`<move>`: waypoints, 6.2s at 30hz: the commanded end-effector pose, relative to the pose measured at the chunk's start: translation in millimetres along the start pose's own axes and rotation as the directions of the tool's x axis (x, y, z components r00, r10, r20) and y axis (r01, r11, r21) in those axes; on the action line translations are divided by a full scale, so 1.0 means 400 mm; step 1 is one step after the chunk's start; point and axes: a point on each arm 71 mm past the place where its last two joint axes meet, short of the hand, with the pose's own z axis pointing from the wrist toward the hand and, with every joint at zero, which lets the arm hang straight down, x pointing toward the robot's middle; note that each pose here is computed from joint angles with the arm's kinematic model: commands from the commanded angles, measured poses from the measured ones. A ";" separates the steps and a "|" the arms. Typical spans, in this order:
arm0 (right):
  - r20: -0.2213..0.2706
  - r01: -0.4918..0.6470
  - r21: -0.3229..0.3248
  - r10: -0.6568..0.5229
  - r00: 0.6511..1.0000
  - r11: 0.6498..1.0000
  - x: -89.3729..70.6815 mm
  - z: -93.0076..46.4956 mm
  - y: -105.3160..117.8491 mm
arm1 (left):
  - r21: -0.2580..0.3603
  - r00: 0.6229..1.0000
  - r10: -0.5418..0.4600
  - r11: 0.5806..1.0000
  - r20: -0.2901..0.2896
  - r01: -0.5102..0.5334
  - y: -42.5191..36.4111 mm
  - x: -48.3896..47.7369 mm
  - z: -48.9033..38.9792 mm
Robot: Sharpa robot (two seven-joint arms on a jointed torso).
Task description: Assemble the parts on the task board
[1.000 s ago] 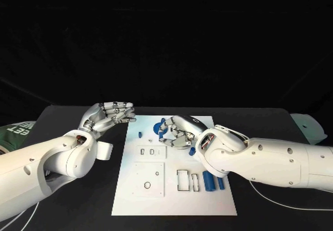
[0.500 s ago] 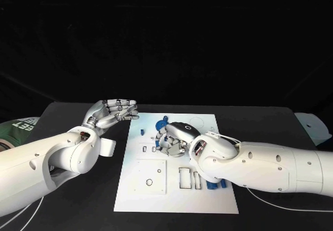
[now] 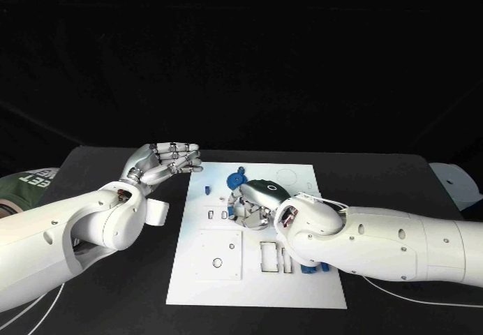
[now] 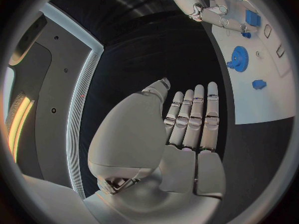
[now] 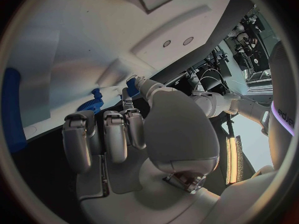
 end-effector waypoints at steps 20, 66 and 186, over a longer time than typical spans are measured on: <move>-0.038 0.064 0.013 -0.064 0.997 0.998 0.020 0.004 -0.004 | 0.004 1.000 -0.007 1.000 -0.010 0.007 -0.003 0.001 -0.003; -0.041 0.071 0.008 -0.071 0.997 0.997 0.027 0.007 0.001 | -0.009 1.000 -0.007 1.000 -0.010 0.006 -0.001 -0.005 -0.005; 0.342 -0.534 0.045 0.489 0.802 0.844 -0.212 -0.112 -0.260 | -0.284 0.474 0.512 0.406 -0.717 -0.869 0.070 0.206 0.174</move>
